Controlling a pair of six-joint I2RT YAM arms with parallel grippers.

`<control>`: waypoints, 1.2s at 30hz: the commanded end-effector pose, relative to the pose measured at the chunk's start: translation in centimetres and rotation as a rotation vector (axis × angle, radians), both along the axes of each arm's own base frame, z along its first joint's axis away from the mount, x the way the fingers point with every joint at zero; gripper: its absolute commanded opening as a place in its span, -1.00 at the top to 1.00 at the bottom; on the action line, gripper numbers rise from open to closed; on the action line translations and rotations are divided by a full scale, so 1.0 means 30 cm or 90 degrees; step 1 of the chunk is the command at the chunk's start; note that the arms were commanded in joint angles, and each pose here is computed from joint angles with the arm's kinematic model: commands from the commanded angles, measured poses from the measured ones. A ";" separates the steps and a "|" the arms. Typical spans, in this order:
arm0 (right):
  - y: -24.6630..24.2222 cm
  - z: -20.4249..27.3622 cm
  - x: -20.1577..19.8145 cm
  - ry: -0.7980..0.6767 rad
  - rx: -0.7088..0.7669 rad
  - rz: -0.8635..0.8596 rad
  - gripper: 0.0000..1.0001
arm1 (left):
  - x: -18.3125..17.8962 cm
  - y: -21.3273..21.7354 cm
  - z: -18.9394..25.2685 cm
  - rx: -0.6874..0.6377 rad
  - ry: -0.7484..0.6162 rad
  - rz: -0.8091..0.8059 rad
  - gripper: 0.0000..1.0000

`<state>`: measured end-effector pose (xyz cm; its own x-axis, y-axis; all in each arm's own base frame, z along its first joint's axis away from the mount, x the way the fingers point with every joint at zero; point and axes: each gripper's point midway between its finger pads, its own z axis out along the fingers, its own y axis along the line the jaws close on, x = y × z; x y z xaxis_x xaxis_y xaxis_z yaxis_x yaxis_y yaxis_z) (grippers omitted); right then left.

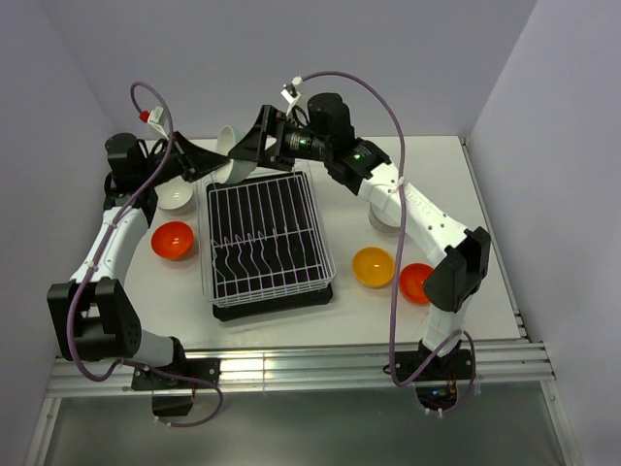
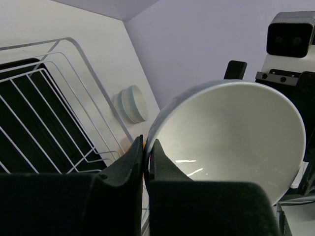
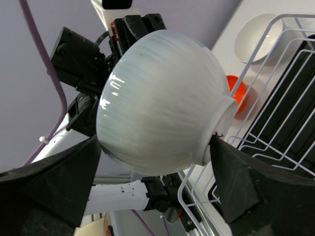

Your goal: Load the bowls into the dish rack

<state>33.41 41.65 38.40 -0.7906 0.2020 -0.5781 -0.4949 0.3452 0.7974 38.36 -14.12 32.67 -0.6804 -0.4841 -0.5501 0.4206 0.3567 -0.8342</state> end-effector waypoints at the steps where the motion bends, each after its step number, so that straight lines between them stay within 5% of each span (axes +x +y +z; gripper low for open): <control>1: 0.030 0.060 -0.014 -0.016 0.026 -0.001 -0.85 | -0.014 -0.018 0.043 0.010 -0.047 -0.005 1.00; 6: 0.042 0.054 -0.003 -0.011 0.030 0.000 -0.24 | -0.007 -0.017 0.027 0.014 -0.040 0.001 1.00; 10: 0.063 0.055 -0.002 -0.010 0.040 0.020 0.65 | 0.002 -0.016 0.010 0.015 -0.028 0.000 0.99; 13: 0.072 0.057 0.004 -0.011 0.042 0.023 1.00 | 0.010 -0.015 -0.003 0.019 -0.020 0.001 0.97; 17: 0.075 0.052 0.026 -0.019 0.033 0.014 1.00 | 0.022 -0.009 -0.037 0.030 -0.007 0.003 0.64; 21: 0.067 0.047 0.070 -0.041 0.009 -0.024 1.00 | 0.052 0.013 -0.068 0.047 0.012 0.024 0.05; 29: 0.056 -0.002 0.178 -0.063 -0.034 -0.092 1.00 | 0.085 0.103 -0.106 0.065 0.042 0.070 -0.42; 33: 0.058 -0.030 0.223 -0.072 -0.048 -0.113 1.00 | 0.093 0.202 -0.122 0.081 0.059 0.121 -0.82; 36: 0.061 -0.061 0.267 -0.078 -0.066 -0.141 1.00 | 0.097 0.282 -0.110 0.097 0.048 0.159 -0.88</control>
<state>39.44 43.60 31.99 -0.7666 0.2142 -0.6054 -0.4186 0.5482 0.7240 41.21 -7.91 27.05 -0.6663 -0.5600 -0.4924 0.2032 0.4990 -0.8424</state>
